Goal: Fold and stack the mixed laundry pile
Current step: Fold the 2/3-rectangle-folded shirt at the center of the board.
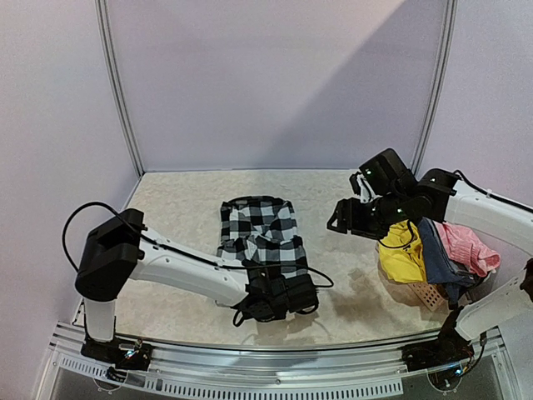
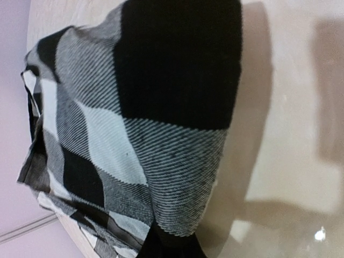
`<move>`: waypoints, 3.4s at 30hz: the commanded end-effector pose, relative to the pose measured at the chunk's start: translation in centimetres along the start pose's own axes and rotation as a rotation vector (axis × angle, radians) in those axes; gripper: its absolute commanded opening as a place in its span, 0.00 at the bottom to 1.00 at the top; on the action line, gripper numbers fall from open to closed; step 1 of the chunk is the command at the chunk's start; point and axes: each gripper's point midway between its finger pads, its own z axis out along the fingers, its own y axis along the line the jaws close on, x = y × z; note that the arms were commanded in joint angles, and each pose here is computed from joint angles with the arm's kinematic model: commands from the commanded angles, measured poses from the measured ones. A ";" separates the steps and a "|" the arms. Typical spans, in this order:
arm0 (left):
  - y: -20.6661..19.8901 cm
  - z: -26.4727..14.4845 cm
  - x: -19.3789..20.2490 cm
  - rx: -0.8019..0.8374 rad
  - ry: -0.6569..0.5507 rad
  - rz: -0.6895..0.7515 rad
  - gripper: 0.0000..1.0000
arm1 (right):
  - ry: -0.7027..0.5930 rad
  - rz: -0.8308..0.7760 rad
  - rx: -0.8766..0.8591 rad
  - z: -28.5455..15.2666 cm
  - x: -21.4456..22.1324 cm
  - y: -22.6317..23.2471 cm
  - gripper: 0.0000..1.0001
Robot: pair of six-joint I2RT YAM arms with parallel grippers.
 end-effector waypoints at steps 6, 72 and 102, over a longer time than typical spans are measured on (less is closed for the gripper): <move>-0.9 -6.9 2.4 0.054 -0.004 -0.048 0.00 | 0.006 -0.063 -0.095 -0.4 -0.9 2.7 0.65; 6.3 -16.7 2.3 0.194 -0.053 -0.011 0.00 | 0.628 -0.429 -0.537 13.5 14.8 15.3 0.00; 12.8 -8.9 1.1 0.123 -0.119 0.006 0.00 | 0.123 -0.121 -0.008 7.5 2.4 0.3 0.00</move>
